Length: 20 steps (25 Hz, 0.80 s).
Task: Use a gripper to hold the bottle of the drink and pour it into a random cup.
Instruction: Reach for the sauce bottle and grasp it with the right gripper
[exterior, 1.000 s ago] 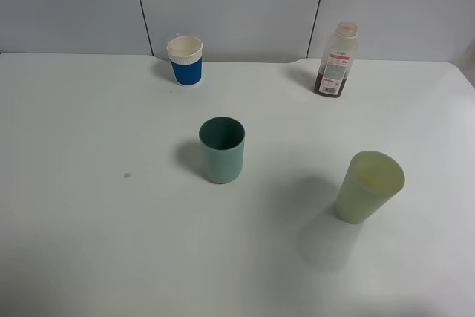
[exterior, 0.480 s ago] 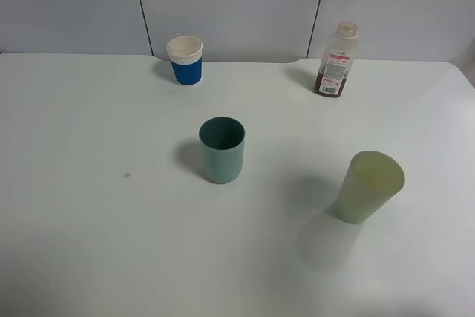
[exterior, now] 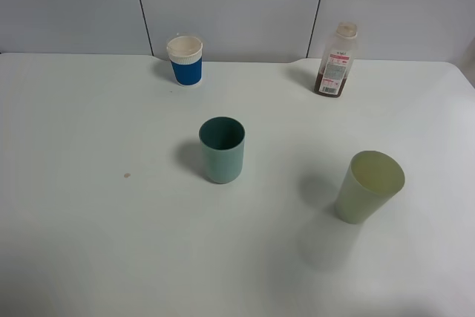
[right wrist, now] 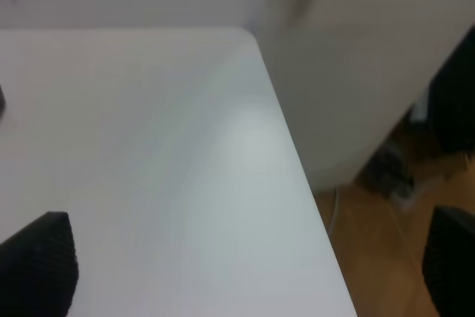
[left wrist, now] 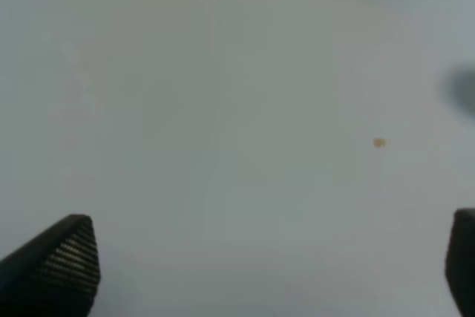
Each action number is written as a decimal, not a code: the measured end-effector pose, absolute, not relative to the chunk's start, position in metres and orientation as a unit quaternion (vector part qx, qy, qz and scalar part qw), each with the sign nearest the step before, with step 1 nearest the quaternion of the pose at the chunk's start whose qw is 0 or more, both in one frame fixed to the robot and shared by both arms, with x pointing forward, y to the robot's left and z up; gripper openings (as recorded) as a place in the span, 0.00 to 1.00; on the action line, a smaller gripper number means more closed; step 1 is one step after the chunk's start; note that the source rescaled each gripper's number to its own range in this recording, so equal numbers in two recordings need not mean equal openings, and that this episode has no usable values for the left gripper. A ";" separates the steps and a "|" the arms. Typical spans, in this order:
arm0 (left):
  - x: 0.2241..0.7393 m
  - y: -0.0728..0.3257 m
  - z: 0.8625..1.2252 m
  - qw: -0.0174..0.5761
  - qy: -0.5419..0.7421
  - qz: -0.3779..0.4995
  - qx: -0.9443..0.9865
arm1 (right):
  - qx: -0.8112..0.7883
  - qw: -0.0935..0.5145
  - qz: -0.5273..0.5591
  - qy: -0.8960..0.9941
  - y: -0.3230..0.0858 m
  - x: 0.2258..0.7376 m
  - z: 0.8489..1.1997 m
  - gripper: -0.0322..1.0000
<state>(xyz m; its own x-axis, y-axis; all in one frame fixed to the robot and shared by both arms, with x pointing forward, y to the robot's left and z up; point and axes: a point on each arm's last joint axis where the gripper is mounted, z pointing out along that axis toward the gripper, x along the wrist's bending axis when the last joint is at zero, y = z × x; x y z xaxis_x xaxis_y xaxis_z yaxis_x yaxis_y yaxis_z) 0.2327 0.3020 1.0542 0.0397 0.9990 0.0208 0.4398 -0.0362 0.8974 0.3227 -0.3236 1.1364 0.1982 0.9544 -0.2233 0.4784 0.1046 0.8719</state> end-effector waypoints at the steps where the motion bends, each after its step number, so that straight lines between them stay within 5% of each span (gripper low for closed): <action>1: 0.233 0.302 1.054 0.375 0.584 0.373 0.616 | 0.615 0.470 0.254 0.581 -0.324 0.325 1.137 0.88; 10: 0.233 0.302 1.054 0.375 0.584 0.373 0.616 | 0.619 0.500 0.138 0.589 -0.331 0.371 1.126 0.86; 20: 0.233 0.302 1.054 0.375 0.584 0.373 0.616 | 0.625 0.445 0.104 0.633 -0.317 0.441 1.085 0.86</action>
